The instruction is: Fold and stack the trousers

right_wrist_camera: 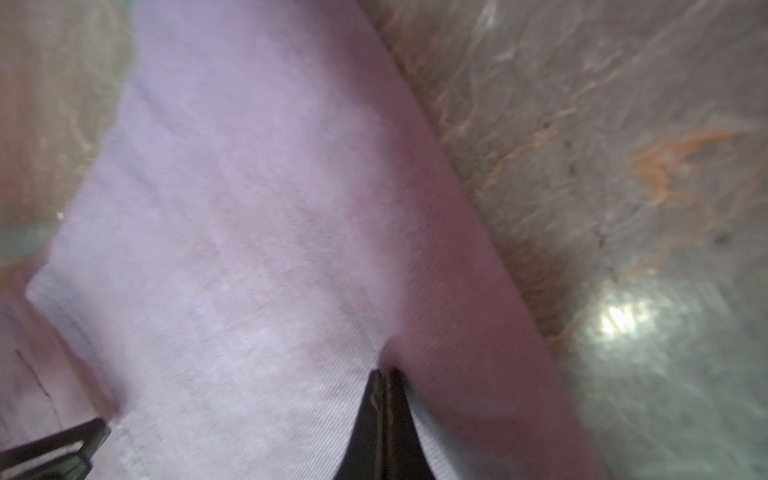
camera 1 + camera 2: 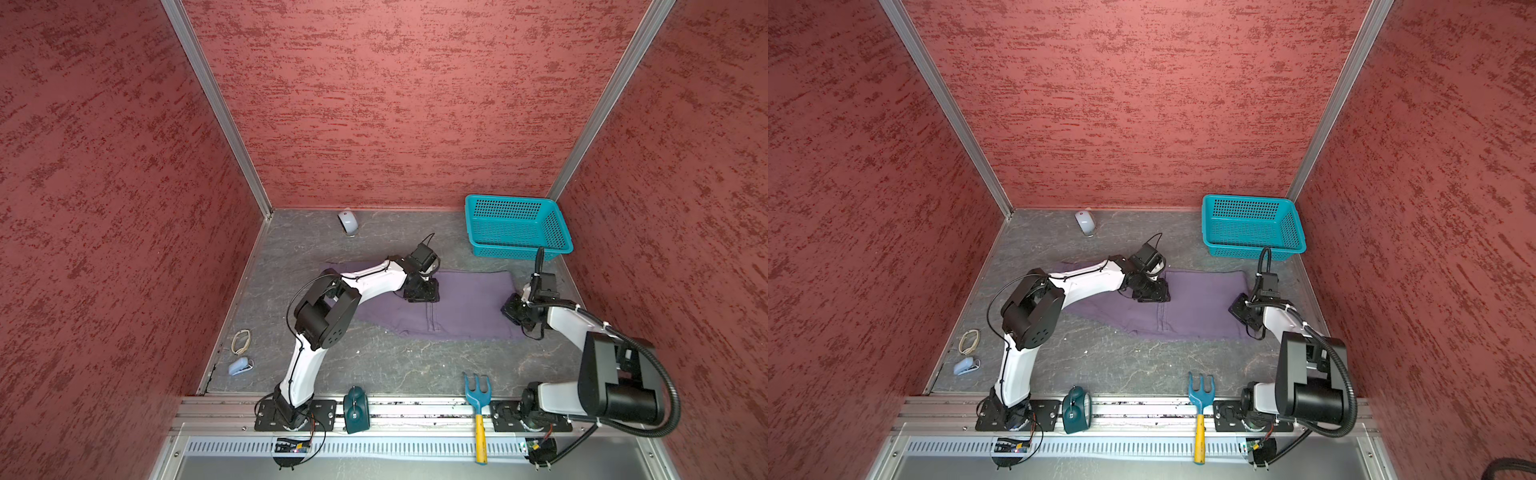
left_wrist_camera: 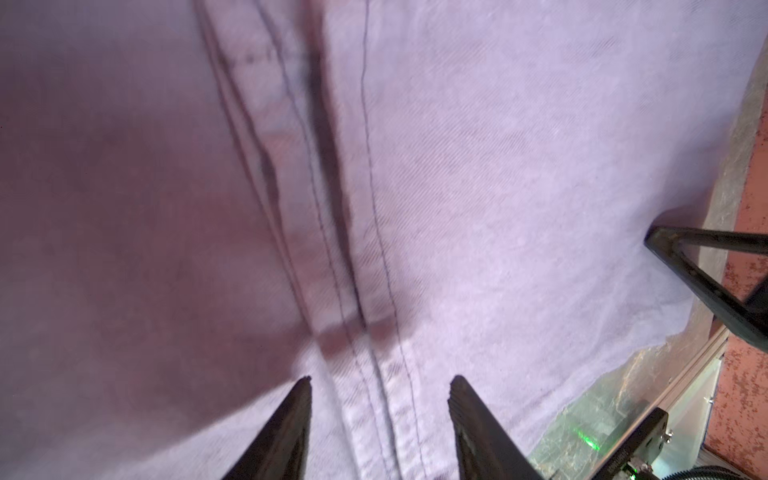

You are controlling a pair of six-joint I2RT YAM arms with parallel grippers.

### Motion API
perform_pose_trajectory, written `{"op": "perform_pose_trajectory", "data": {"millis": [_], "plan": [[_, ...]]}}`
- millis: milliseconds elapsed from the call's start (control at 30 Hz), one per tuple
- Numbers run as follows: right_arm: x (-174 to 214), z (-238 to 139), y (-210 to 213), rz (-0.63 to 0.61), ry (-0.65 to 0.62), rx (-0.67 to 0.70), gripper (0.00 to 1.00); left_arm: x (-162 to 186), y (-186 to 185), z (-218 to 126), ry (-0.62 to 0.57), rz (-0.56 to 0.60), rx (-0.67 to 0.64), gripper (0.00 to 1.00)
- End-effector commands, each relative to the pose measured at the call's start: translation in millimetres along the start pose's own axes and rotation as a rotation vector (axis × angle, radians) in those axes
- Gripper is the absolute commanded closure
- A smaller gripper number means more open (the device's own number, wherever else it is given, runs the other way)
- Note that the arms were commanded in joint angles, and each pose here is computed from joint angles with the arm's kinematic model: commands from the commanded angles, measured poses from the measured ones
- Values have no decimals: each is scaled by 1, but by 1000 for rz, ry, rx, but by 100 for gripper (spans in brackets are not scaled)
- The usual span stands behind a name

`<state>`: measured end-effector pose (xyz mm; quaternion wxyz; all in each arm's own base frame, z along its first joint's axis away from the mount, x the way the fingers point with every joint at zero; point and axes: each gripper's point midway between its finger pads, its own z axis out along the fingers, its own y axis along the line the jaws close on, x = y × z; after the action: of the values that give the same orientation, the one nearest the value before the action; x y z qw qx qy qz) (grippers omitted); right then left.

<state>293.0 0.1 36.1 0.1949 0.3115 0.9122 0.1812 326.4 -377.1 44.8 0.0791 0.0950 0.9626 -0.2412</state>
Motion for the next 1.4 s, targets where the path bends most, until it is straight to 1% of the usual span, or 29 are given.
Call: {"op": "perform_pose_trajectory", "data": {"millis": [0,267,400,500,533,667,767,1000,1167,1233,1367], "plan": [[-15,-21,16,-15,-67,-44,100,5,11,14,25,-20,-42,52],[-34,-59,39,-28,-169,-100,100,7,22,20,36,-44,-91,54],[-37,-68,43,-26,-190,-110,100,6,18,22,38,-52,-79,66],[-40,-74,44,-26,-211,-107,100,3,14,23,32,-65,-78,67],[-40,-75,43,-23,-219,-103,100,1,13,22,28,-68,-77,69],[-40,-76,41,-18,-232,-97,100,-9,5,15,7,-67,-66,83],[-37,-73,39,-14,-225,-99,100,-13,2,10,-3,-67,-76,85],[-36,-72,35,-18,-234,-88,100,-19,-3,3,-22,-74,-72,100],[-35,-72,32,-29,-239,-74,100,-18,-5,-10,-21,-90,-95,100],[-36,-72,29,-32,-242,-63,100,-15,-3,-23,-10,-117,-116,100],[-32,-68,24,-35,-234,-50,100,-4,-7,-46,3,-127,-117,100]]}}
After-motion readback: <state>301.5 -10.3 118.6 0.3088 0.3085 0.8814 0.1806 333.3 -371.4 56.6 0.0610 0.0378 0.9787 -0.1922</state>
